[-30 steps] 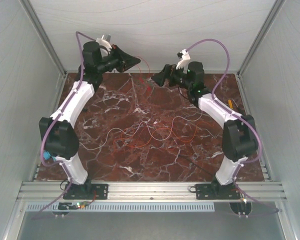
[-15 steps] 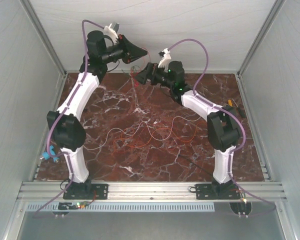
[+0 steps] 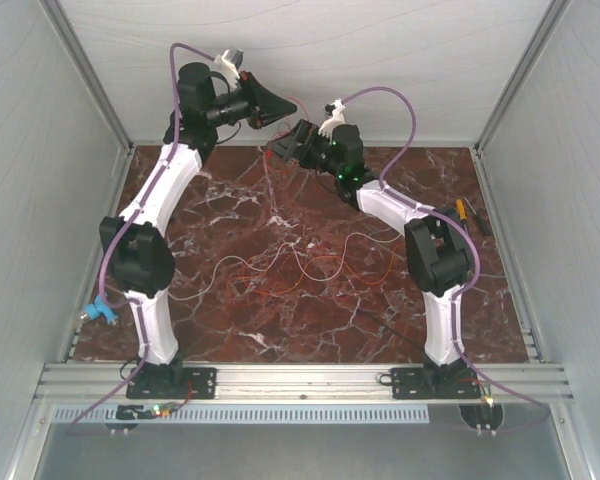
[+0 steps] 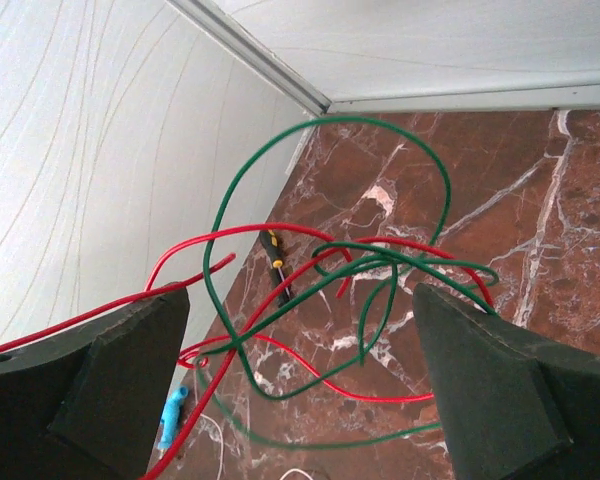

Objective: Zip-tie the wires
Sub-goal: Pick up the cable at the center of the board.

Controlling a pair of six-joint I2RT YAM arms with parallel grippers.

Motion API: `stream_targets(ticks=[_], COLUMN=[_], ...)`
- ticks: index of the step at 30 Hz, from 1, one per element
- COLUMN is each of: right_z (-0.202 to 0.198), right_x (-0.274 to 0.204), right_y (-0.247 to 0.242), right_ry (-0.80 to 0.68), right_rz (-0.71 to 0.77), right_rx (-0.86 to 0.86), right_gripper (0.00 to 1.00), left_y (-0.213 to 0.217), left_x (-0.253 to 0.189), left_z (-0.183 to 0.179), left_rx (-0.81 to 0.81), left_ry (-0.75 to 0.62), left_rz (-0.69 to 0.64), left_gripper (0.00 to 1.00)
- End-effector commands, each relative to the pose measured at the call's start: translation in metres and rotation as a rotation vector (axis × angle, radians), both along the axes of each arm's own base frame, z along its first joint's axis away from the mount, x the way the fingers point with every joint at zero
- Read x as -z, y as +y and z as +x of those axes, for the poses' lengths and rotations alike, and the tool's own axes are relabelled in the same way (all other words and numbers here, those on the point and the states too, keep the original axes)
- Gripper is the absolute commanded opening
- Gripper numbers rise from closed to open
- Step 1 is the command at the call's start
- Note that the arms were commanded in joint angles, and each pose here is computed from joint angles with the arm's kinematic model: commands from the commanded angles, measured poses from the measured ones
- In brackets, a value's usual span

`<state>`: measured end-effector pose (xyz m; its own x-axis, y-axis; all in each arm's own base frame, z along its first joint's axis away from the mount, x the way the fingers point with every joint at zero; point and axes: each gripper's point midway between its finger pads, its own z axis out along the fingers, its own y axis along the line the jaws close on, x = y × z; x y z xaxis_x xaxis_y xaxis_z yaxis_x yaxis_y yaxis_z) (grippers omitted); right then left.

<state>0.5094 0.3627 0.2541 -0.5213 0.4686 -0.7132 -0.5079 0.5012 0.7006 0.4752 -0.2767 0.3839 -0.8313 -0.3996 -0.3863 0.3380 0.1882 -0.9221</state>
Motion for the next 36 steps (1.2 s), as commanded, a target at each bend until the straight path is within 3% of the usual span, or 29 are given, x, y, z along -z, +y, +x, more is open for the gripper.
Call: stream_targets(ticks=[1,7,12,17,28,36], right_z=[0.017,0.026,0.038,0.047,0.060,0.056], right_x=[-0.011,0.016,0.042,0.060,0.113,0.142], right_y=[-0.003,-0.012,-0.027,-0.038,-0.069,-0.077], right_ry=[0.006,0.071,0.142,0.172,0.282,0.355], right_rz=[0.027,-0.027,-0.050,-0.065,-0.125,-0.155], right_rx=[0.068,0.122,0.165,0.191,0.240,0.233], right_gripper=[0.91,0.83,0.62,0.56,0.60,0.66], left_y=[-0.006,-0.011,-0.010,-0.009,0.012,0.050], left_x=[-0.035,-0.063,-0.087,-0.106,-0.159,-0.214], left_z=[-0.012,-0.024,-0.034,-0.042,-0.047,-0.060], left_rx=[0.065,0.105,0.120,0.126,0.102,0.081], left_ry=[-0.085,-0.125,-0.168,-0.203,-0.309,-0.519], left_rz=[-0.063,-0.116,-0.133,-0.147,-0.202,-0.311], left_gripper=[0.00,0.00,0.00,0.00,0.00,0.00])
